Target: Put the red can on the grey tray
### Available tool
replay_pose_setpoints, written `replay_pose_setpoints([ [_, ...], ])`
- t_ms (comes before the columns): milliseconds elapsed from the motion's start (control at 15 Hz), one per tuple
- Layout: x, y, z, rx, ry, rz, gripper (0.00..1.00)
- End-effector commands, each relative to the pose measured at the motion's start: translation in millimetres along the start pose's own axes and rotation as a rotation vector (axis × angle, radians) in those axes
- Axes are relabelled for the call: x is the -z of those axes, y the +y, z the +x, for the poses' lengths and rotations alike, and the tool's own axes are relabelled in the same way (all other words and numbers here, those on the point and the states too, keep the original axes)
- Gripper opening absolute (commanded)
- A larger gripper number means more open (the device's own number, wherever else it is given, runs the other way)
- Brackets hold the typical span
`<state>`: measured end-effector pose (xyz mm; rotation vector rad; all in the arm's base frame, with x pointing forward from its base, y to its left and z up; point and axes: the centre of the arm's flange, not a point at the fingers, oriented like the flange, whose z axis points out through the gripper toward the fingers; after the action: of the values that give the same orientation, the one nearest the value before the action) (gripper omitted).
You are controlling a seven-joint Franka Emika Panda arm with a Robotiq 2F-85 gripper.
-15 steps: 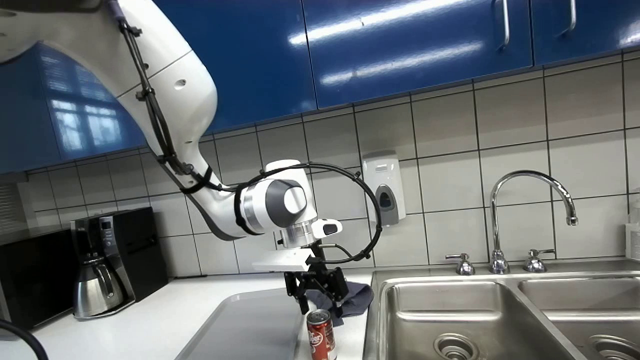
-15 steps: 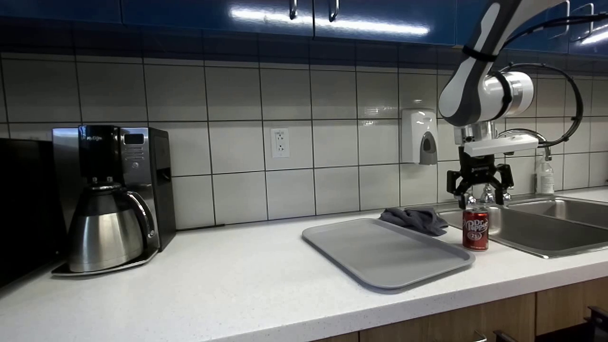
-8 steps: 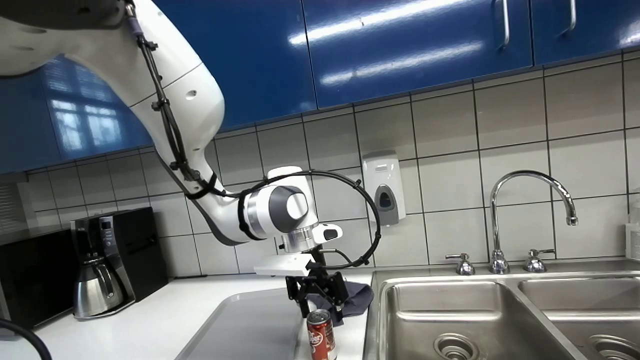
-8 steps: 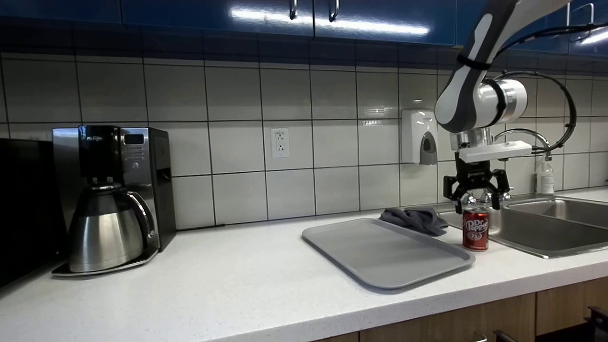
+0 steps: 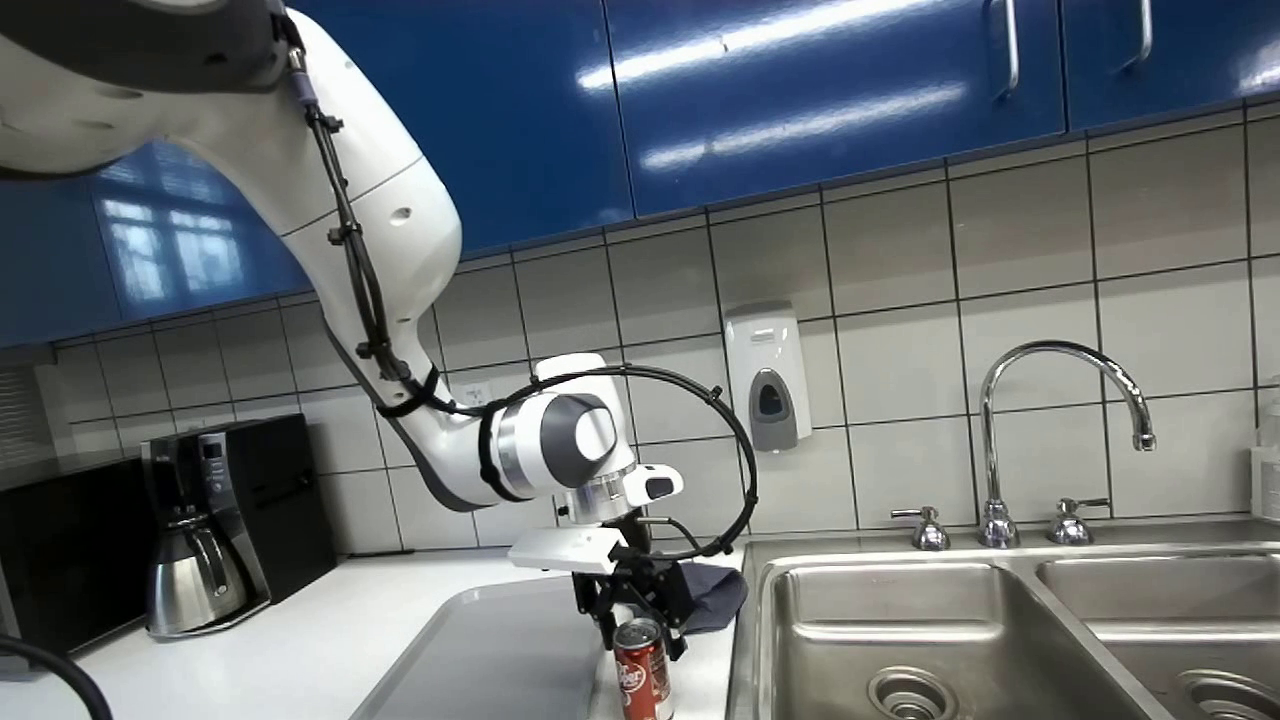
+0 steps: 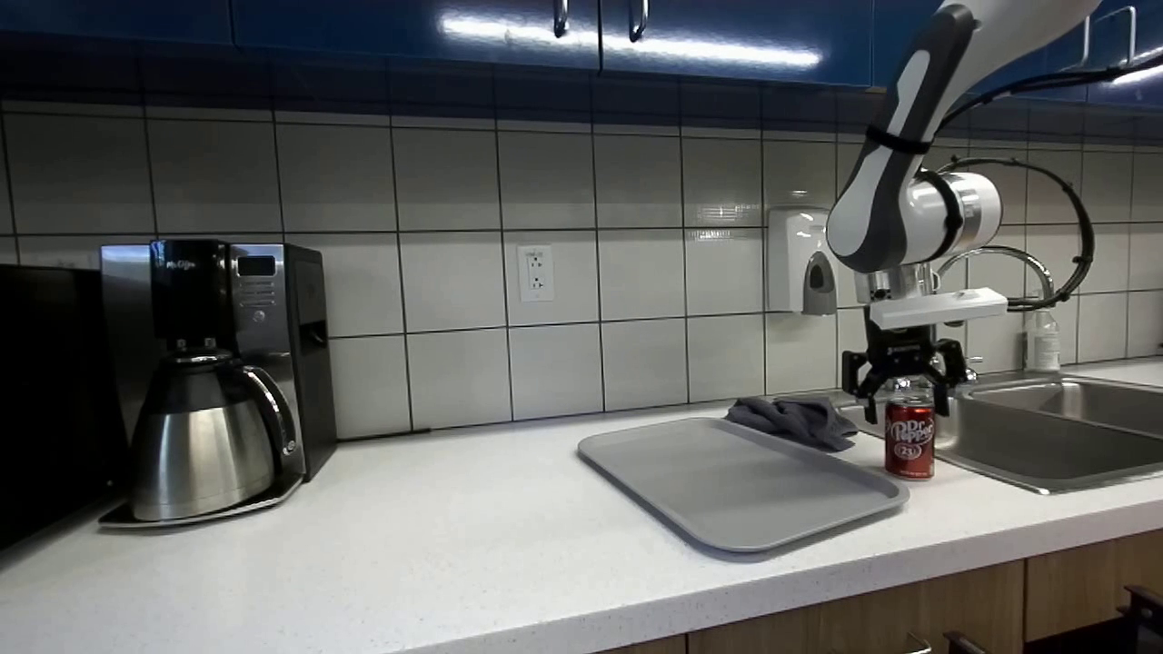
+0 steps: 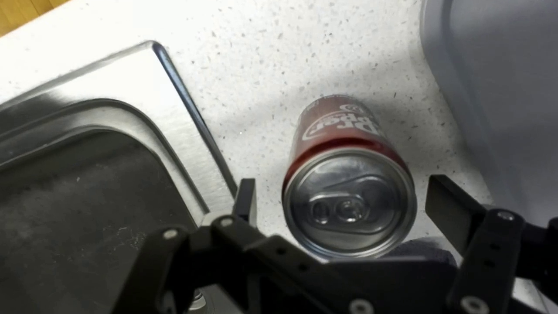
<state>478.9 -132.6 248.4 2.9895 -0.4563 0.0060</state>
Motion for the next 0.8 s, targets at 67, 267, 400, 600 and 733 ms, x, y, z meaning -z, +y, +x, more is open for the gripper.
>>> replay_pose_setpoints([
  [67, -2.5, -5.3, 2.9, -0.019, 0.004, -0.01, 1.0],
  [267, -4.3, -4.4, 1.1, -0.022, -0.001, -0.015, 1.0],
  [400, -5.6, -3.1, 2.2, -0.024, 0.0, -0.016, 0.75],
  [600, -4.3, -2.6, 2.7, -0.024, 0.0, -0.013, 0.56],
  [733, -3.6, -2.2, 2.0, -0.029, -0.004, -0.012, 0.42],
])
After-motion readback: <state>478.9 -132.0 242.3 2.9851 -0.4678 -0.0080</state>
